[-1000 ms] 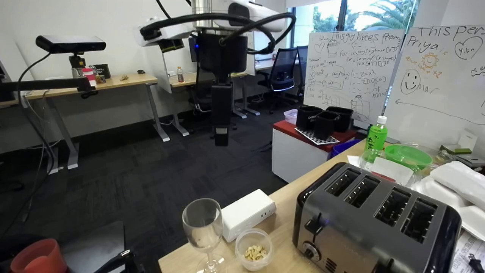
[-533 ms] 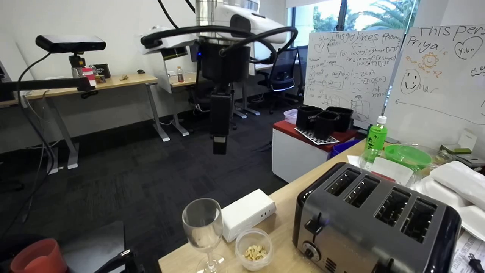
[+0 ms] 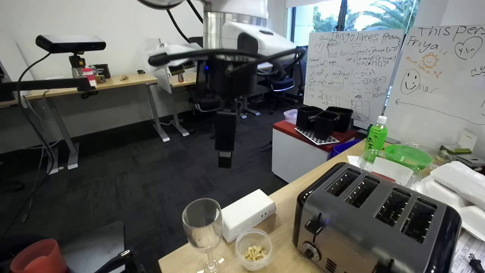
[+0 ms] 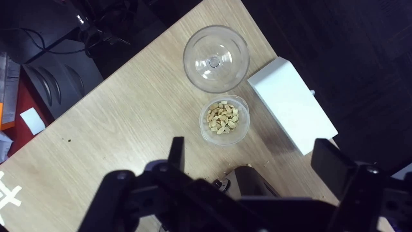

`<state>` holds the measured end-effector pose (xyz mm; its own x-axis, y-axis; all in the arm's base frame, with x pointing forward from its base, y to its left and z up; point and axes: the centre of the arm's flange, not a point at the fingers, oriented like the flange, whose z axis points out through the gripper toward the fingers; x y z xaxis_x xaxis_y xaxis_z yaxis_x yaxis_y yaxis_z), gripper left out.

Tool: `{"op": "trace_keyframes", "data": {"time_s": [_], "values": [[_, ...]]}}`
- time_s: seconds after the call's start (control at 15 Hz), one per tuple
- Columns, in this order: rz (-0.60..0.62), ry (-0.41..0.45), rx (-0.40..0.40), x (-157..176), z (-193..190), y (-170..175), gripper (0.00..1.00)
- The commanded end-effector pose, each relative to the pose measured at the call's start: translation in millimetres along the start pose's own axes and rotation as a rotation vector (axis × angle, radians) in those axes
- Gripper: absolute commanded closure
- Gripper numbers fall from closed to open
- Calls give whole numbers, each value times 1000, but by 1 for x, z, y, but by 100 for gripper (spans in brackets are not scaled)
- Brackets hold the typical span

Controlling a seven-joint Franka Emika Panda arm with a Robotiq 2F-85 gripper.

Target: Pick up the plastic bowl from the table and pour its contents in the wine glass.

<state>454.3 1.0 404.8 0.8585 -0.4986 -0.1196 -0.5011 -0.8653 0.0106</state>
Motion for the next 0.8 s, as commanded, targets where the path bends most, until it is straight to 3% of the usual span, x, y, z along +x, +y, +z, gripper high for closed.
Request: {"op": "trace_keyframes", "data": {"time_s": [0.0,0.53,0.6,0.73], "values": [[88,-31,50,22,41,12,0],[299,-198,252,56,112,37,0],[276,-184,205,48,107,35,0],[298,-199,223,52,112,38,0]]}}
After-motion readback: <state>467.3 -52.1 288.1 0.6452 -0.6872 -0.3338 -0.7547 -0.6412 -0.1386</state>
